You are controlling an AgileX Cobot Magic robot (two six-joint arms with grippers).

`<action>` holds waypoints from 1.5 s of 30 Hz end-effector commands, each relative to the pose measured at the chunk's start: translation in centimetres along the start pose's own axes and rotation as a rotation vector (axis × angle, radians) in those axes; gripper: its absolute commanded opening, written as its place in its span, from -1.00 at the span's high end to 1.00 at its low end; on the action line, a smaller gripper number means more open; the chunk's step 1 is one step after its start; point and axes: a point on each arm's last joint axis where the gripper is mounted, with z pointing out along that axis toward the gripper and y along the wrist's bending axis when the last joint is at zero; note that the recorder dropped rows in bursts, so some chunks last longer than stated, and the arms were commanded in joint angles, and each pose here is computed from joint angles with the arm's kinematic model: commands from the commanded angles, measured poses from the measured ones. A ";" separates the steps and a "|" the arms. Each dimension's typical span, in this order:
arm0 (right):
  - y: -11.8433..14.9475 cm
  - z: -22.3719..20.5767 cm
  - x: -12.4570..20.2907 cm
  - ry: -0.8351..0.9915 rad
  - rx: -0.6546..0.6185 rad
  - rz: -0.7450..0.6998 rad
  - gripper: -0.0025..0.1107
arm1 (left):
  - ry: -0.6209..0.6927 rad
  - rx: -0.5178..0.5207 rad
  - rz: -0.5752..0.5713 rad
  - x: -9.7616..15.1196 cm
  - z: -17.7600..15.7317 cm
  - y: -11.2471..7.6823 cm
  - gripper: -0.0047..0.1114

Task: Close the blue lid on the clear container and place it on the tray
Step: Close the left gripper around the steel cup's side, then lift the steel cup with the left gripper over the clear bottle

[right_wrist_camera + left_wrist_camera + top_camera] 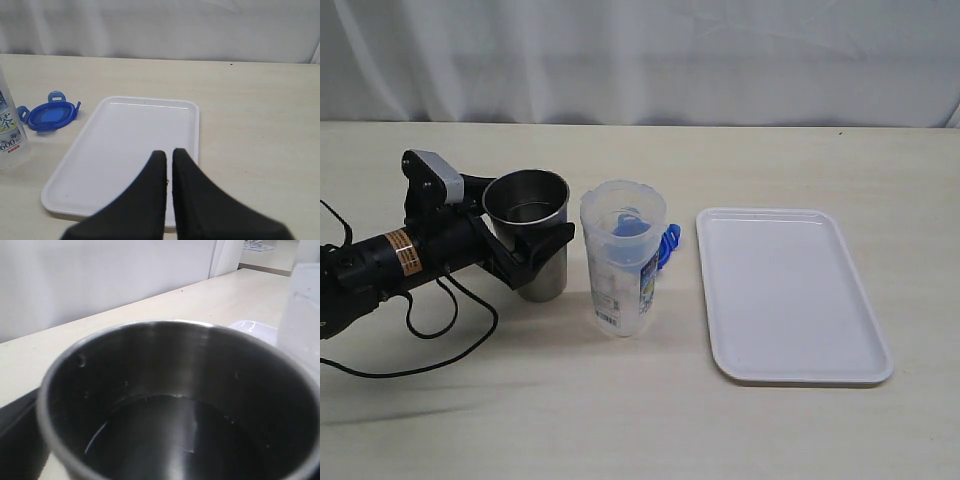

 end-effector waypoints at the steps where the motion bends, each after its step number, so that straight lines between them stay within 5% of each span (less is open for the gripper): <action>1: 0.0 0.0 0.1 0.000 0.004 0.003 0.88 | -0.013 -0.005 -0.008 -0.1 0.1 0.1 -0.23; 5: 0.0 0.0 0.1 0.000 0.004 0.003 0.88 | -0.013 -0.004 -0.007 -0.1 0.1 0.1 0.14; 12: 0.0 0.0 0.1 0.000 0.004 0.003 0.88 | -0.013 -0.004 -0.007 -0.1 0.1 0.1 0.41; 16: 0.0 0.0 0.1 0.000 0.004 0.003 0.88 | -0.013 -0.003 -0.007 -0.1 0.1 0.1 0.93; 45: 0.0 0.0 0.1 0.000 0.004 0.003 0.88 | -0.102 -0.013 0.058 -2.6 1.6 1.6 0.92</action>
